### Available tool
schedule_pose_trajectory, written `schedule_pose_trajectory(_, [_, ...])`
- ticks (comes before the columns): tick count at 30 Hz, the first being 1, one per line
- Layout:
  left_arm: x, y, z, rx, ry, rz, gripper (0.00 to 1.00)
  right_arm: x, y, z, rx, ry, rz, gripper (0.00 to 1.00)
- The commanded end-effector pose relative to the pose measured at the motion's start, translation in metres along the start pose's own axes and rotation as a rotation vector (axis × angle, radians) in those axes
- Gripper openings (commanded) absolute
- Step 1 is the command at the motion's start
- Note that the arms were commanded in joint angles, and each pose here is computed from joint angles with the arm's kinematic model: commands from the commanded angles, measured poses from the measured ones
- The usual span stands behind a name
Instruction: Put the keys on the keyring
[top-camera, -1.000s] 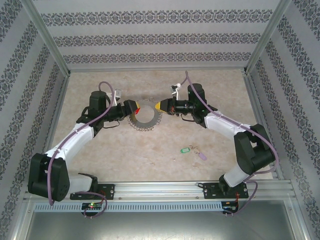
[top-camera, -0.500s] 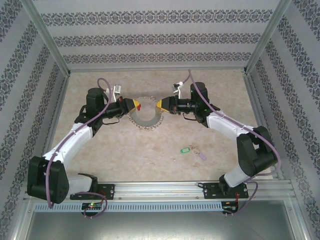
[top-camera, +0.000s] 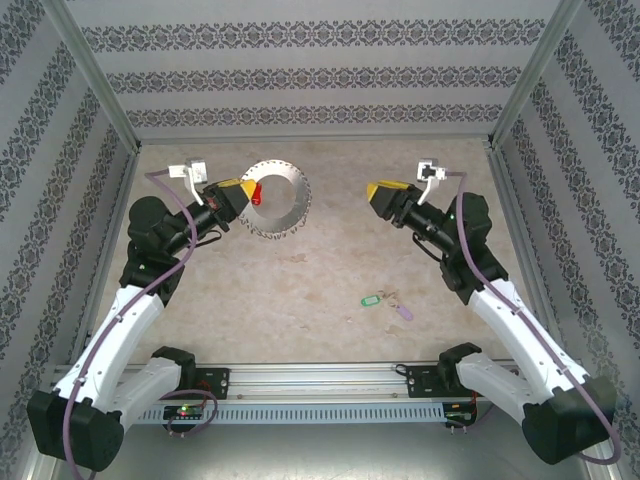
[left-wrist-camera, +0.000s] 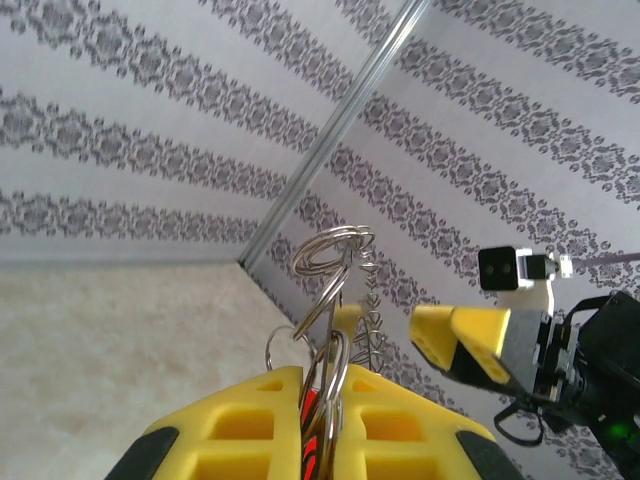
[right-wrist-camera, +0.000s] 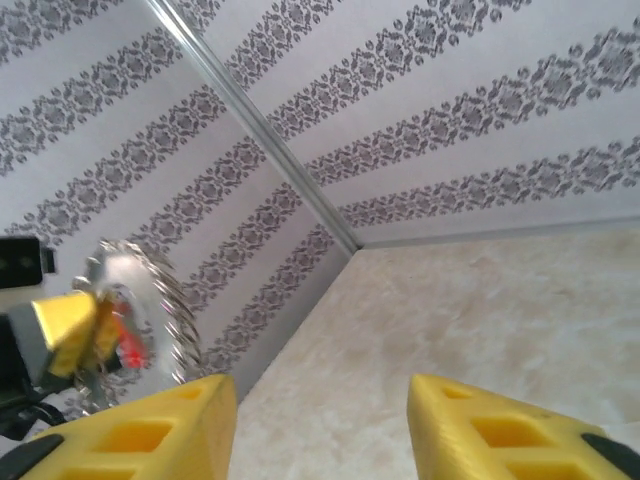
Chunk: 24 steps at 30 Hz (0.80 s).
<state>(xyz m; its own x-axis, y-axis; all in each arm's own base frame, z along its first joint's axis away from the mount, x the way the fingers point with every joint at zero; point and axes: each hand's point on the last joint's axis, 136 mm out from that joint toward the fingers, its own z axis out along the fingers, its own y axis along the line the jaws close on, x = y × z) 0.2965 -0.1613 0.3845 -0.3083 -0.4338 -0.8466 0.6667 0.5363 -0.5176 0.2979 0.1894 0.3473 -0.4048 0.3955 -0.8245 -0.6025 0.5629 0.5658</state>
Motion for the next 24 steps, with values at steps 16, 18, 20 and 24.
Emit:
schedule_pose_trajectory(16, [-0.023,-0.031,0.015,0.126,-0.031,0.108,0.0,0.123,0.083,0.046,-0.131,-0.006,-1.005,0.17])
schedule_pose_trajectory(18, [-0.023,-0.033,0.014,0.131,-0.021,0.117,0.0,0.122,0.082,0.046,-0.122,-0.026,-1.002,0.17])
schedule_pose_trajectory(20, [-0.023,-0.035,0.014,0.134,-0.016,0.121,0.0,0.126,0.086,0.046,-0.153,-0.02,-1.01,0.18])
schedule_pose_trajectory(24, [-0.025,-0.036,0.015,0.139,-0.014,0.12,0.0,0.124,0.097,0.046,-0.201,-0.049,-0.985,0.18])
